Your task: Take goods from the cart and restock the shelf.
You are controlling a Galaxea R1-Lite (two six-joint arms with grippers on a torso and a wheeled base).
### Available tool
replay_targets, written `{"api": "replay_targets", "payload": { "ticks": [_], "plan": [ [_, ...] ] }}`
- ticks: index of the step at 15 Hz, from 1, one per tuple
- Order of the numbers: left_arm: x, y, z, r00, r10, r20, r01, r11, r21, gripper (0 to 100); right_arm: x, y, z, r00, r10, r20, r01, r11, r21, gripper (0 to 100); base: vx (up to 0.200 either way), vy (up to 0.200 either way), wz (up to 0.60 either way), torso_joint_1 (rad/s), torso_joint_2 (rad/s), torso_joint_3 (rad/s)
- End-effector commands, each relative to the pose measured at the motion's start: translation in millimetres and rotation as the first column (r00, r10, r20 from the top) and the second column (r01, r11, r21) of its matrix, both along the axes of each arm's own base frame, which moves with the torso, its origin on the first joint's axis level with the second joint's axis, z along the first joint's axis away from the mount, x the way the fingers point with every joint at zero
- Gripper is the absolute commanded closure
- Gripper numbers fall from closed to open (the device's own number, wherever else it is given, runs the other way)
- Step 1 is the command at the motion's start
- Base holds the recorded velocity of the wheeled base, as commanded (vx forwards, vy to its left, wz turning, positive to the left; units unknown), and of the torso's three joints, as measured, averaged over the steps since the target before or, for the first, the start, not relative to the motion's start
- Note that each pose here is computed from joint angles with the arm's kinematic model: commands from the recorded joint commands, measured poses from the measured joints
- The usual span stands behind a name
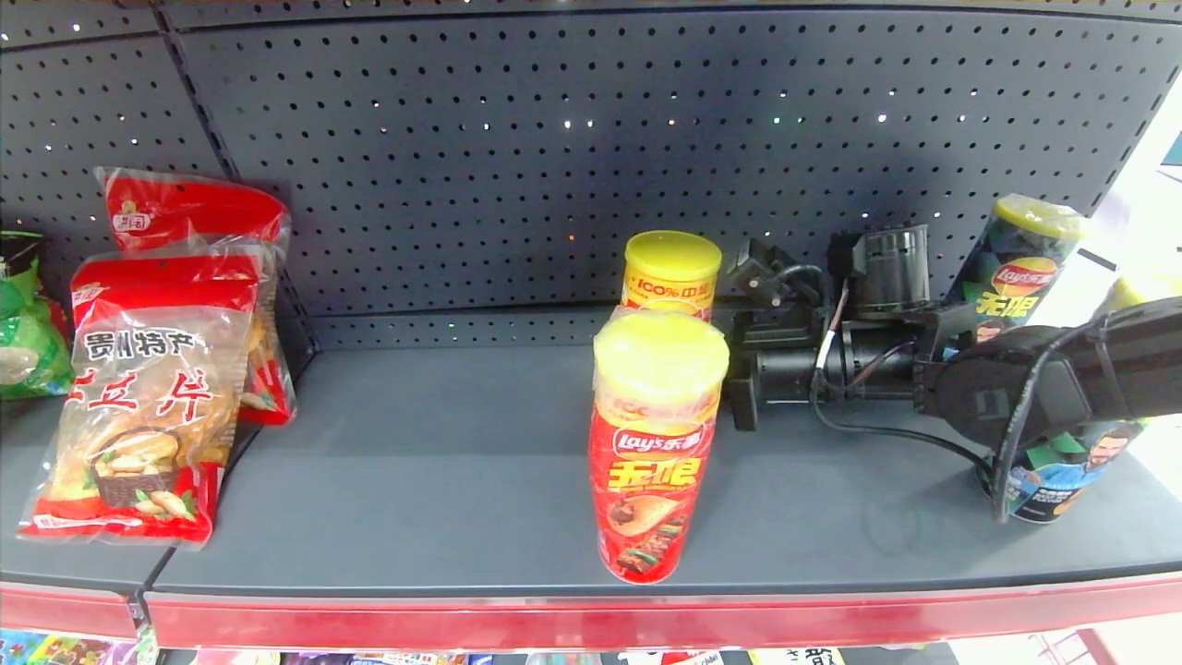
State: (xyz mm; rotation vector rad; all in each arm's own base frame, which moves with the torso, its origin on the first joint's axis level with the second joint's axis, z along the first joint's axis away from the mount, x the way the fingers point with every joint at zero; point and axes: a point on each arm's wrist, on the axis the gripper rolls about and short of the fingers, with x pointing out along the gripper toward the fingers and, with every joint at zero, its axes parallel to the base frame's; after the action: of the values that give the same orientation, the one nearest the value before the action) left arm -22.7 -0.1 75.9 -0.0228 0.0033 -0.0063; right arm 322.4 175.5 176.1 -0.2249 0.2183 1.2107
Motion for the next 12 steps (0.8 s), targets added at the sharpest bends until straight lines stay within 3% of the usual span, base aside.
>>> {"api": "replay_targets", "payload": {
  "ticks": [1, 2, 9, 12],
  "plan": [
    [0.1, 0.0, 0.0, 1.0, 0.0, -0.001, 0.0, 1.0, 0.0, 0, -2.8, 3.6, 0.0, 1.0, 0.005, 0.0, -0.005, 1.0, -0.004, 100, 0.0, 0.0, 0.0, 0.0, 0.0, 0.0],
    [0.1, 0.0, 0.0, 1.0, 0.0, -0.001, 0.0, 1.0, 0.0, 0, -3.2, 4.0, -0.6, 1.0, 0.003, 0.0, -0.003, 1.0, -0.006, 0, 0.0, 0.0, 0.0, 0.0, 0.0, 0.0],
    [0.1, 0.0, 0.0, 1.0, 0.0, -0.001, 0.0, 1.0, 0.0, 0, -7.8, 1.1, -1.5, 1.0, 0.007, 0.0, -0.007, 1.0, -0.009, 0, 0.0, 0.0, 0.0, 0.0, 0.0, 0.0],
    [0.1, 0.0, 0.0, 1.0, 0.0, -0.001, 0.0, 1.0, 0.0, 0, -4.9, -12.7, 4.7, 1.0, -0.027, 0.011, 0.027, 1.0, 0.0, 0, 0.0, 0.0, 0.0, 0.0, 0.0, 0.0]
  ]
}}
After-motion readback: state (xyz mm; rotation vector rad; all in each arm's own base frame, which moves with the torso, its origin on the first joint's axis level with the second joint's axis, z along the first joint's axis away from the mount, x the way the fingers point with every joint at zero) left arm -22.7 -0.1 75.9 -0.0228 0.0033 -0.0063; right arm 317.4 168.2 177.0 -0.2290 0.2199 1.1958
